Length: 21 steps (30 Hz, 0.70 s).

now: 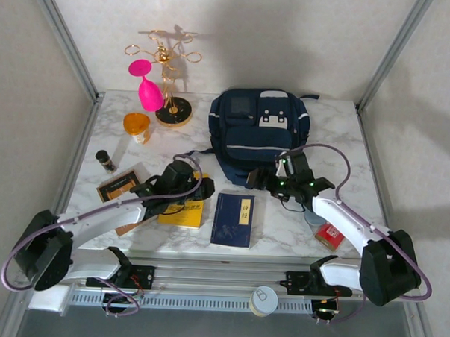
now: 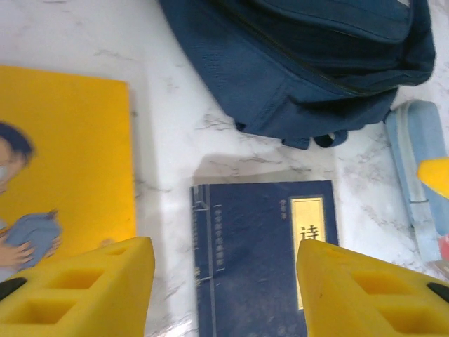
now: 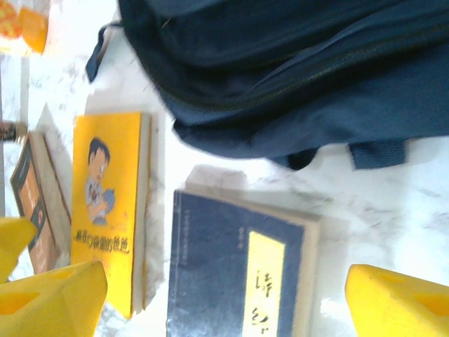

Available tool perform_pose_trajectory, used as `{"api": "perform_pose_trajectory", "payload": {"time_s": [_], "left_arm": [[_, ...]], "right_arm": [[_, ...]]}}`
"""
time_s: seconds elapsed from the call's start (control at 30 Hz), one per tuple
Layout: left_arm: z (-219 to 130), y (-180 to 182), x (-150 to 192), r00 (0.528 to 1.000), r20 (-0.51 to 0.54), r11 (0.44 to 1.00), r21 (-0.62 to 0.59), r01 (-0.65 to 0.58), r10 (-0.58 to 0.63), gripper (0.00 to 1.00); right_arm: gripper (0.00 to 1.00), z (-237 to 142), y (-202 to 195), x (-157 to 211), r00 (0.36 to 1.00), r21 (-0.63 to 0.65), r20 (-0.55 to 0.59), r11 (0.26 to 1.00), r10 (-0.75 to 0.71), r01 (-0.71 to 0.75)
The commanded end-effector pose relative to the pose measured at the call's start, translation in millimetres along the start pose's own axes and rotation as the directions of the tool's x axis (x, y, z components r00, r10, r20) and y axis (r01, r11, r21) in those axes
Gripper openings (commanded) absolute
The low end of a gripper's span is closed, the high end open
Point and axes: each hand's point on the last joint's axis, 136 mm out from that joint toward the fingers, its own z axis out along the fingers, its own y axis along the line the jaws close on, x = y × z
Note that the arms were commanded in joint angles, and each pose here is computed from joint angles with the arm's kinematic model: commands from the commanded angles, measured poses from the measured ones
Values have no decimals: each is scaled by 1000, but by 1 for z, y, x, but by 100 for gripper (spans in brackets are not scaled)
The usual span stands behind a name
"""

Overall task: Pack the student bag
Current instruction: Move the book to the center of the table.

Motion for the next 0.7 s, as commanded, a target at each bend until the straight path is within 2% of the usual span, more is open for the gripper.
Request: {"api": "perform_pose_trajectory", "payload": {"time_s": [0.0, 0.13, 0.23, 0.37, 0.5, 0.67], "left_arm": [[-14, 37, -2, 999, 45, 988, -153, 37, -30, 56], [-19, 87, -3, 995, 55, 955, -280, 98, -86, 56], [-20, 115, -9, 990, 82, 935, -328, 136, -115, 61], [-9, 146, -7, 987, 53, 911, -380, 162, -154, 63], [5, 157, 2, 983, 17, 912, -372, 174, -180, 65], [13, 163, 28, 977, -71, 920, -356, 164, -202, 66]], "right_arm": [[87, 6, 30, 15, 999, -62, -43, 998, -8, 5], [81, 25, 59, 31, 996, -94, -80, 995, -37, 30], [78, 41, 86, 47, 990, -122, -103, 989, -94, 82], [72, 64, 98, 57, 983, -120, -144, 988, -116, 99], [72, 73, 107, 58, 983, -155, -147, 984, -105, 82], [73, 74, 100, 58, 983, -128, -143, 987, -115, 96]]}}
